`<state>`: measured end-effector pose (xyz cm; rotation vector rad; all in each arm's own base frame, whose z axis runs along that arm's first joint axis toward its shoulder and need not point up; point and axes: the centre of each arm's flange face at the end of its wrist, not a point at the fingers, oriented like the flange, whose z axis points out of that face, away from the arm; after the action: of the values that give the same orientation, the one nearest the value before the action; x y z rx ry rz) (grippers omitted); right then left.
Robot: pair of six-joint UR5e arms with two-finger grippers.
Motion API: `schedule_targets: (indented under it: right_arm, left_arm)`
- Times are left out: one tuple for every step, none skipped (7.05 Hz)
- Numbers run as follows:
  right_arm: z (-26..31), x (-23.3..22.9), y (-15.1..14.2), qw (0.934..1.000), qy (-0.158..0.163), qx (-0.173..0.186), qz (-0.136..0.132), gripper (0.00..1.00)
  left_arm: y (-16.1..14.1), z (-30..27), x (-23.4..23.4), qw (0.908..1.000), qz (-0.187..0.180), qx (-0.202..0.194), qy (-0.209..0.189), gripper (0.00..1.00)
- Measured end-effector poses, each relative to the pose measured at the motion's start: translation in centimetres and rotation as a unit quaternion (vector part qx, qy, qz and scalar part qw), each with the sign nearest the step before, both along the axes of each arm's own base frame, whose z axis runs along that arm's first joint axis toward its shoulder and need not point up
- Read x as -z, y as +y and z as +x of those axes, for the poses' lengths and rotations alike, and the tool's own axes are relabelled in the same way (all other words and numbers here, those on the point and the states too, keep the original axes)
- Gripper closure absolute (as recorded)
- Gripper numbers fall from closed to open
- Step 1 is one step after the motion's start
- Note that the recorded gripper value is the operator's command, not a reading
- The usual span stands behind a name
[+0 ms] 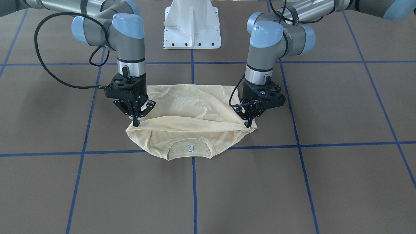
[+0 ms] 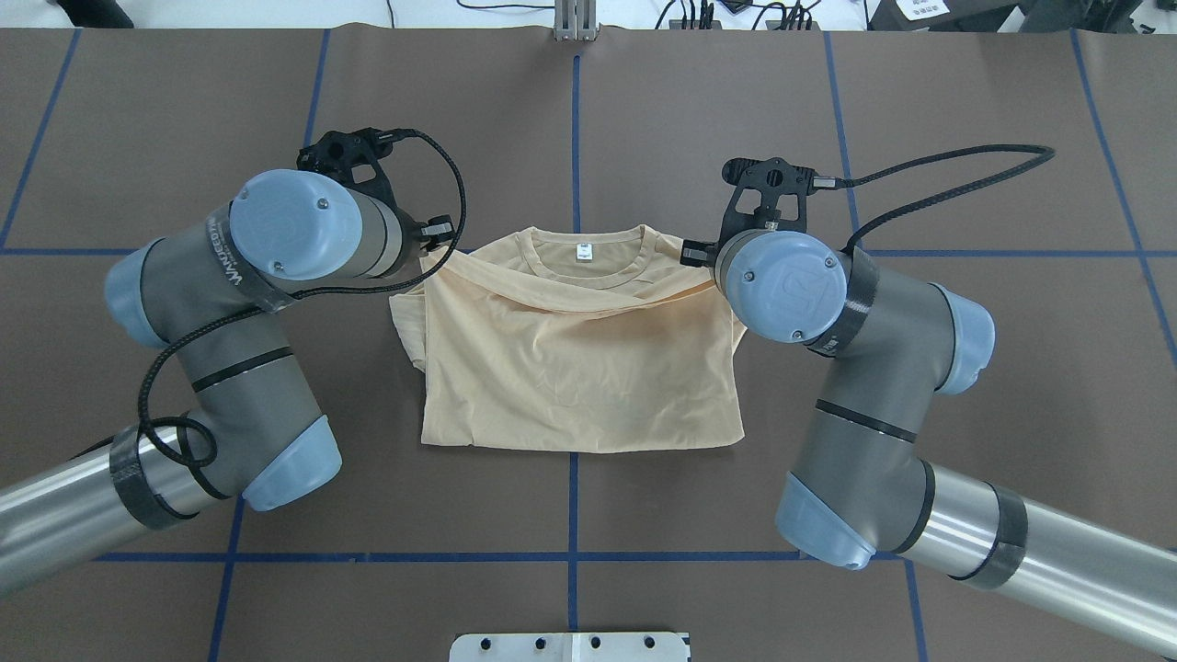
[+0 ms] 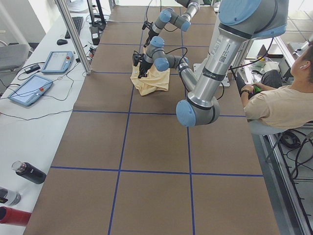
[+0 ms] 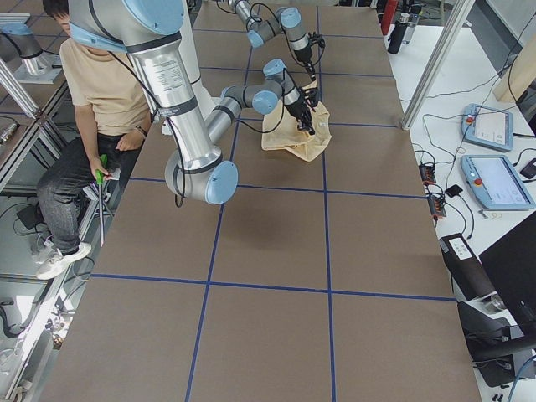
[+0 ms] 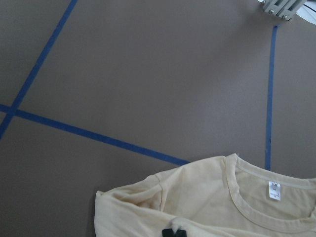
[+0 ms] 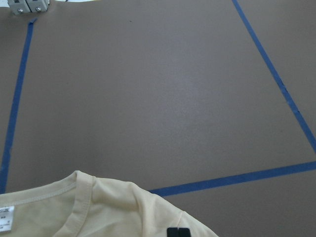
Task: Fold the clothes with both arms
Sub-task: 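Open both grippers and raise them away from the folded shirt, then lower the left gripper to the shirt side nearest it and grasp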
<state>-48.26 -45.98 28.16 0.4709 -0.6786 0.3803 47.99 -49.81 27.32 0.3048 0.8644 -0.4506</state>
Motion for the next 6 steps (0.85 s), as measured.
schedule_targets:
  right_arm:
    - [-0.3, -0.8, -0.6, 1.0000, 0.005, 0.002, 0.002, 0.56]
    - [-0.2, -1.2, -1.2, 1.0000, 0.009, 0.003, 0.003, 0.01]
    - [0.4, -1.3, -2.0, 0.9999, 0.009, 0.003, 0.003, 0.00]
    - [1.5, -0.7, -3.2, 0.9998, 0.003, 0.018, -0.002, 0.00]
    - [2.9, -0.1, -4.2, 0.9987, -0.008, 0.049, -0.009, 0.00]
    - [4.6, 0.2, -4.8, 0.9966, -0.015, 0.081, -0.010, 0.00]
  left_arm:
    - [-0.6, 0.8, -1.2, 1.0000, 0.000, 0.001, -0.002, 0.96]
    - [-1.0, 1.0, -1.7, 1.0000, 0.006, -0.002, -0.003, 0.01]
    - [-1.2, 0.8, -1.6, 0.9996, 0.024, -0.014, -0.006, 0.00]
    - [-1.4, -0.3, -0.8, 0.9980, 0.054, -0.031, -0.009, 0.00]
    - [-1.1, -1.7, 0.1, 0.9955, 0.078, -0.053, -0.006, 0.00]
    - [0.1, -3.5, 0.0, 0.9916, 0.094, -0.089, -0.001, 0.00]
